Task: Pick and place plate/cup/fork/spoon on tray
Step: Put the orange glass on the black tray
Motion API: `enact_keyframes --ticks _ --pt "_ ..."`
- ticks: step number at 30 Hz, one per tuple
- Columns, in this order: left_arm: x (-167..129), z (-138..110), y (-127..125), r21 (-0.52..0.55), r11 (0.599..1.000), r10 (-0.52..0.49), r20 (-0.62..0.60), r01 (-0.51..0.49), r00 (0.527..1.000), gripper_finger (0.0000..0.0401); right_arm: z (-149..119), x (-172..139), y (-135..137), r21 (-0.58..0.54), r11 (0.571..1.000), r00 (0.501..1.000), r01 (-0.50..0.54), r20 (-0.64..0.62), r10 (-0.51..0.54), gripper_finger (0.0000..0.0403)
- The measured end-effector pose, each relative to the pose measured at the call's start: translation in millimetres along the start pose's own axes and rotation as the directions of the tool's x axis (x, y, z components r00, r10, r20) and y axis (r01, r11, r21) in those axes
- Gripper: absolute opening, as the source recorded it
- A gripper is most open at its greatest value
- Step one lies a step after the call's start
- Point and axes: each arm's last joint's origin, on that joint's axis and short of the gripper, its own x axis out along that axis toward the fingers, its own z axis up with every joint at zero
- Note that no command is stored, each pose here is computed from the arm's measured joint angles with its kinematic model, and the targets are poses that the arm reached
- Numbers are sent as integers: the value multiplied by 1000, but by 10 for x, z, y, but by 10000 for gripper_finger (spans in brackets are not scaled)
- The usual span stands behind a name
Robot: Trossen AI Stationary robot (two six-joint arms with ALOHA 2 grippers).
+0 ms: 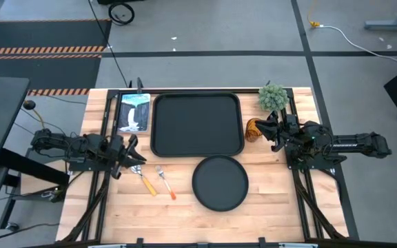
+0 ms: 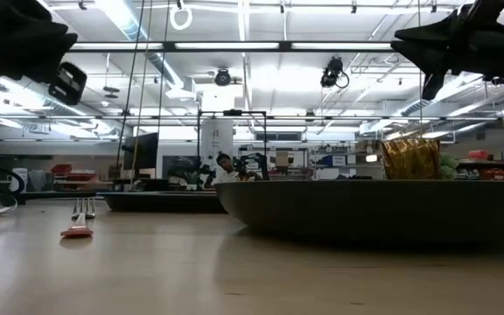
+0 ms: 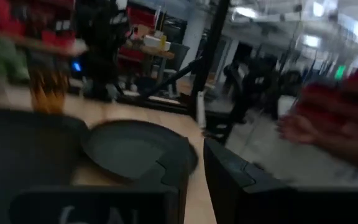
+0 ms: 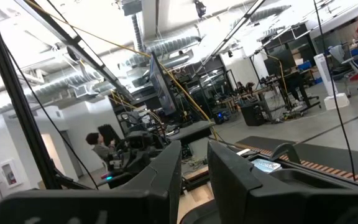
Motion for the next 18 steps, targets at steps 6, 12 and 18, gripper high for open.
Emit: enact_keyframes --ticks 6,12,18 --pt "-1 32 -7 -132 991 2 36 3 999 57 0 0 0 0 1000 1000 0 0 0 85" --pt "-3 73 -20 -163 986 -11 78 24 997 57 29 0 -1 4 1000 999 24 38 -24 85" --pt "-4 83 -15 -114 994 13 94 -2 995 57 -11 13 -21 -76 995 998 61 7 -61 85"
